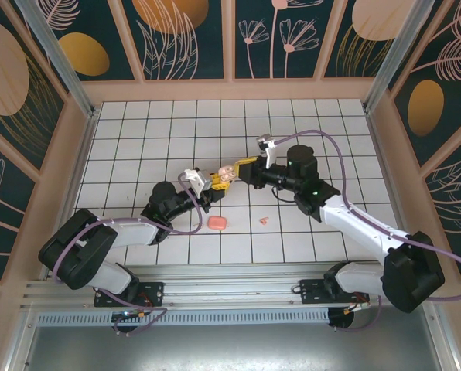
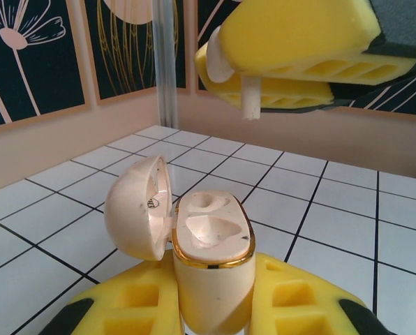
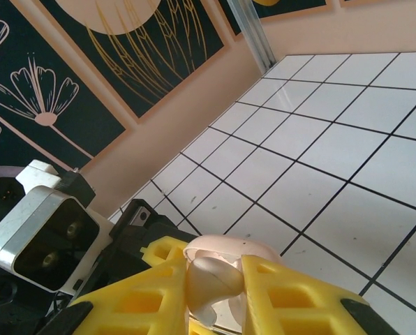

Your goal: Insert the wireless bluetooth earbuds into the charging case

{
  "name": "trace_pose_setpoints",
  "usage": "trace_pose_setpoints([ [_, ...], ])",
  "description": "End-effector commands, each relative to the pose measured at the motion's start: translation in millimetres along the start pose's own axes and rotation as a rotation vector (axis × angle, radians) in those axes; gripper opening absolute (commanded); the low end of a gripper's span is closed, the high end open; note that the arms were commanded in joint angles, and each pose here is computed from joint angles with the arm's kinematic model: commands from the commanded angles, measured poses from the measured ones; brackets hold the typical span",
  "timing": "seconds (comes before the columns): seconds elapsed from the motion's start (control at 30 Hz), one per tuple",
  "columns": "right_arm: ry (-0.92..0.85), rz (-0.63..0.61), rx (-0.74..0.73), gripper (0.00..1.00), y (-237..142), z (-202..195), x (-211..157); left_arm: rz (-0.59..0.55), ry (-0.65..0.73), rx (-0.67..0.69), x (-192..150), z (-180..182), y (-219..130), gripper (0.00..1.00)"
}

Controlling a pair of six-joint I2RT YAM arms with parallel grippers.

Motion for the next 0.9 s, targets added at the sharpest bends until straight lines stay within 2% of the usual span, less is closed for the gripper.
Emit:
trace_pose_setpoints([
  [0.0, -0.006, -0.017, 0.035, 0.23, 4.4, 4.4, -1.5, -0.073, 0.031, -0.05, 25.7, -9.0, 2.8, 0.04],
  [0.63, -0.033, 0.028, -0.018, 0.23, 6.1, -5.4, -15.3, -0.111, 0.084, -0.044, 47.8, -13.6, -2.5, 0.04],
  [0.87, -0.075, 0.014, -0.045, 0.22, 0.4, -2.8, -5.1, -0.094, 0.099, -0.043, 47.1, -13.5, -1.6, 0.04],
])
Point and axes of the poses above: each hand's point on the last joint's axis, 136 mm out from that joint toward the fingers, its own y axis out along the fingers, its own z axis along the line the jaws close on, x = y × z, the point moved 3 cm from there along -y, back along the fingers, and after that the axes turned 7 degrees about -y, right-handed, at the moved point
